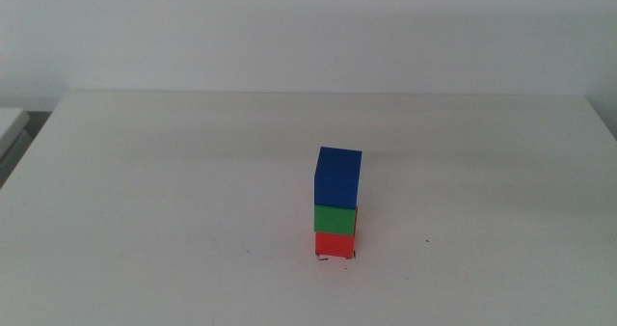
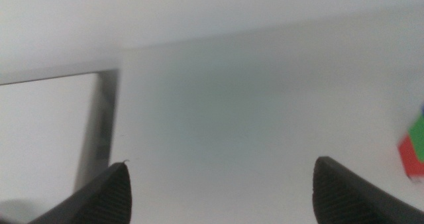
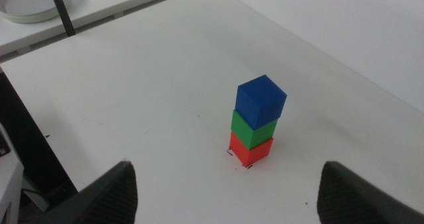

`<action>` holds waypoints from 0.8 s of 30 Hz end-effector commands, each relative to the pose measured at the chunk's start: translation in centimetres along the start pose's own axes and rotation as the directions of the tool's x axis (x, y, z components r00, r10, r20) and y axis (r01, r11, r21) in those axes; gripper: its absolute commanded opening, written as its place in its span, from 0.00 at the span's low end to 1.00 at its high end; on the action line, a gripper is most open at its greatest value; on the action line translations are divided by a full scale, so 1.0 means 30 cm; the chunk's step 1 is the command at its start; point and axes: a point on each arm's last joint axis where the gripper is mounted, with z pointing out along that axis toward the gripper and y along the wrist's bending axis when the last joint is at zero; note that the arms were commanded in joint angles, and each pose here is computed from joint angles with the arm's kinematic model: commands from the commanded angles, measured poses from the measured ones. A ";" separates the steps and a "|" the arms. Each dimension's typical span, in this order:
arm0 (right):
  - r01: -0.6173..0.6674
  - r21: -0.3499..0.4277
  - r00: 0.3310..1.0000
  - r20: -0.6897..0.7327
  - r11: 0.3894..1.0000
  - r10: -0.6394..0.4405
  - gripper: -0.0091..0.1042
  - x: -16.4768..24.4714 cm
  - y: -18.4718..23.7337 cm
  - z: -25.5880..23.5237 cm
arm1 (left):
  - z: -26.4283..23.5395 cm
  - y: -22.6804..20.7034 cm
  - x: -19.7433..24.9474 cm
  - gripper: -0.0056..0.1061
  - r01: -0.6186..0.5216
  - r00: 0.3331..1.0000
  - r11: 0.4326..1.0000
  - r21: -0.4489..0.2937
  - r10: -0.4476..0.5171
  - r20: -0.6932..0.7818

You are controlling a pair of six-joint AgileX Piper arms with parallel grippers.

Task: Stack red cubes first, then green, then blue cubes in a specific spot.

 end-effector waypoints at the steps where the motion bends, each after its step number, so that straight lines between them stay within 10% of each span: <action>1: 0.004 -0.003 1.000 0.003 1.000 -0.004 0.89 0.005 0.001 0.003 | -0.013 0.007 0.050 0.89 0.038 0.997 0.999 -0.017 -0.037 0.062; 18: 0.002 -0.005 1.000 0.003 1.000 -0.002 0.89 0.005 0.002 0.003 | -0.066 -0.002 0.112 0.89 0.086 0.989 0.996 0.009 -0.086 0.123; 24: 0.123 0.155 0.968 0.198 0.980 -0.153 0.89 0.071 -0.030 0.097 | -0.003 -0.027 0.199 0.89 0.115 0.967 0.991 0.072 -0.129 0.221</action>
